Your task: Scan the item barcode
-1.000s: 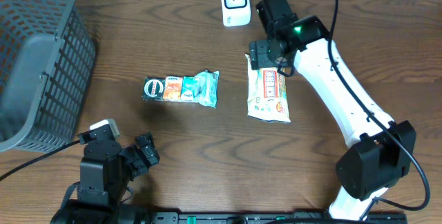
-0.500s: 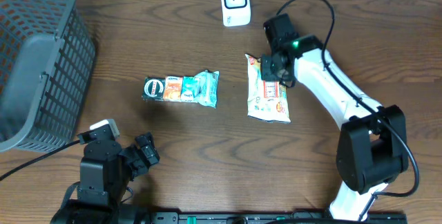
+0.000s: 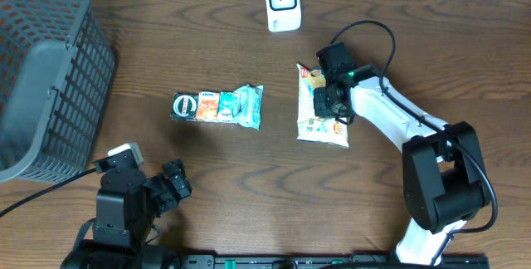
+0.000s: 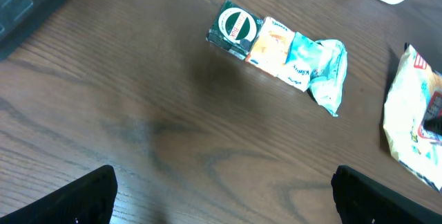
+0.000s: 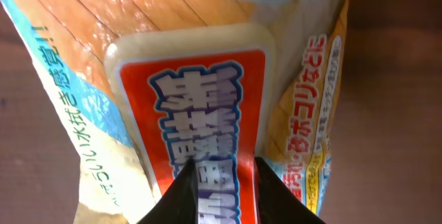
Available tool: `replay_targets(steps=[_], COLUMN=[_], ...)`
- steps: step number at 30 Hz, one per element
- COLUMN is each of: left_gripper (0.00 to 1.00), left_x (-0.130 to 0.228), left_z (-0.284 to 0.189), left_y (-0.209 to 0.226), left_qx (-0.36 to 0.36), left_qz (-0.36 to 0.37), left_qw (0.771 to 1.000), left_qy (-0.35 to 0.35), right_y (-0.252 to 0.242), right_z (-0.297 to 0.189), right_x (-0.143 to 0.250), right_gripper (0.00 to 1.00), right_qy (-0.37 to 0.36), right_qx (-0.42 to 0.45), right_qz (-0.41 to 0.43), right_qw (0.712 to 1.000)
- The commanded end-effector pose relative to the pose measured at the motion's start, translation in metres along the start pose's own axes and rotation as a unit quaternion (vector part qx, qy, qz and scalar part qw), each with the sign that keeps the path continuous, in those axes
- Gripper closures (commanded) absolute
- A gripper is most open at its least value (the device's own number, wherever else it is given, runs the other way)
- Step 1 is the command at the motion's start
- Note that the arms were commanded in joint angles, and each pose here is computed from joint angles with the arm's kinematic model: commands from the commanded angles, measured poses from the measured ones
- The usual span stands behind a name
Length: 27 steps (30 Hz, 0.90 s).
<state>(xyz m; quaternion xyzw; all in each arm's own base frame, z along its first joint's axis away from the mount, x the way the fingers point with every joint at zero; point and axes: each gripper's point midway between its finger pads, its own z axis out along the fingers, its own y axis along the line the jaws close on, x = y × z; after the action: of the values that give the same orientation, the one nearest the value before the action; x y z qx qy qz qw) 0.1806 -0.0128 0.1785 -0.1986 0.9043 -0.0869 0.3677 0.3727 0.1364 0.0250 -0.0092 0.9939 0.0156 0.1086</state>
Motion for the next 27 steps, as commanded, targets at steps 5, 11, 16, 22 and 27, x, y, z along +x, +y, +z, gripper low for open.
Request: replay_targets(steps=[5,11,16,22,27], left_gripper=[0.02,0.02,0.02,0.02,0.02], left_x=[-0.001,-0.001,-0.001,-0.001,-0.001], left_z=[-0.001,-0.001,-0.001,-0.001,-0.001], left_y=[0.0,0.0,0.0,0.0,0.0], left_qx=[0.0,0.0,0.0,0.0,0.0], left_qz=[0.0,0.0,0.0,0.0,0.0], left_qw=[1.0,1.0,1.0,1.0,1.0], left_qy=[-0.004,-0.004,-0.004,-0.004,-0.004], right_y=[0.008,0.013,0.004,0.004,0.006], right_z=[-0.051,-0.07,-0.056,-0.02,0.002], right_x=[-0.027,-0.031,0.003,0.037,0.059], right_gripper=[0.65,0.36,0.28,0.47,0.51], right_qy=[-0.002,0.001,0.057,0.094,0.11], right_qx=[-0.002,-0.004,0.016,-0.004,-0.024], right_qz=[-0.003,-0.012,-0.018,-0.014,-0.01], right_qw=[1.0,1.0,0.998,0.995,0.994])
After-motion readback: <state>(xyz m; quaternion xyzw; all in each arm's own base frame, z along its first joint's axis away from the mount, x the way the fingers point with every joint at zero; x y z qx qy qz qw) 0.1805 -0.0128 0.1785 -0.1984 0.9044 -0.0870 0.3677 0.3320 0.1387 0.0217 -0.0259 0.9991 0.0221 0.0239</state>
